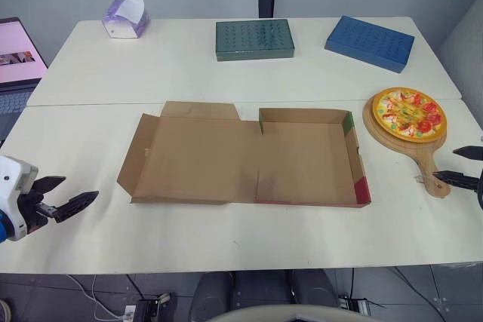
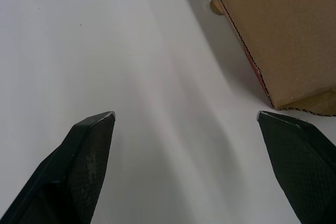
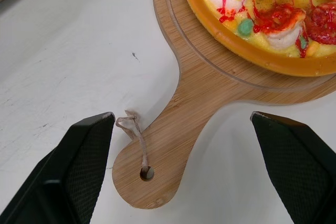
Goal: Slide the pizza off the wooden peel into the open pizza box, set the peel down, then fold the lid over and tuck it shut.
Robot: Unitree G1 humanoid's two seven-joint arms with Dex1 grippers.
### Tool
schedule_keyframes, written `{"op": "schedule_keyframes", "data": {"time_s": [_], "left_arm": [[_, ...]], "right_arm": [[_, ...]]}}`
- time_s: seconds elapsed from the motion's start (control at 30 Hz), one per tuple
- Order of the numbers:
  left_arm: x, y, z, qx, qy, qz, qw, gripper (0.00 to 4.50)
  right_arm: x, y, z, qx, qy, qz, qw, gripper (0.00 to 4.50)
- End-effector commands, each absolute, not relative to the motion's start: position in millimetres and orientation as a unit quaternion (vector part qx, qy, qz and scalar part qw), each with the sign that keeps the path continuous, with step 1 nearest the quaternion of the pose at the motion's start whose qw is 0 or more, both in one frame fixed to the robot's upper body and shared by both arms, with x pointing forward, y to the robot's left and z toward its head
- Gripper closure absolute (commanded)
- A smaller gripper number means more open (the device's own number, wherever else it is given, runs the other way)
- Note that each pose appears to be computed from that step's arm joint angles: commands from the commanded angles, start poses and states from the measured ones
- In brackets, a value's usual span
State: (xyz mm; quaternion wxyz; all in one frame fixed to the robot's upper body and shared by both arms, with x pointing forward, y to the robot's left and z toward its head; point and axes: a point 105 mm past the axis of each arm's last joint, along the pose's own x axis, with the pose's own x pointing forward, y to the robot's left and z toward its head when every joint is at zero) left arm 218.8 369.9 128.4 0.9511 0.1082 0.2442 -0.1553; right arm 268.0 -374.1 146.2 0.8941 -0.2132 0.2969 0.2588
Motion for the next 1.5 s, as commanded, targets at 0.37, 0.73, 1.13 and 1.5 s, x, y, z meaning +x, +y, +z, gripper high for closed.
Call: {"op": "schedule_keyframes", "data": {"time_s": [0.37,0.73,1.13,1.5], "left_arm": [[236.6,352.3,148.0,0.121,0.205,-0.218,0.946,0.0],[238.2,350.5,154.2,0.116,0.196,-0.231,0.946,0.0],[233.2,349.6,151.3,0.102,0.2,-0.236,0.946,0.0],[226.7,354.5,151.1,0.096,0.205,-0.233,0.946,0.0]], "right_arm": [[262.5,-378.7,150.6,-0.23,0.286,0.249,0.896,0.05],[262.4,-378.2,147.5,-0.229,0.281,0.245,0.899,0.05],[263.6,-375.9,145.3,-0.228,0.277,0.246,0.9,0.05],[267.2,-376.6,143.7,-0.211,0.273,0.24,0.907,0.05]]}}
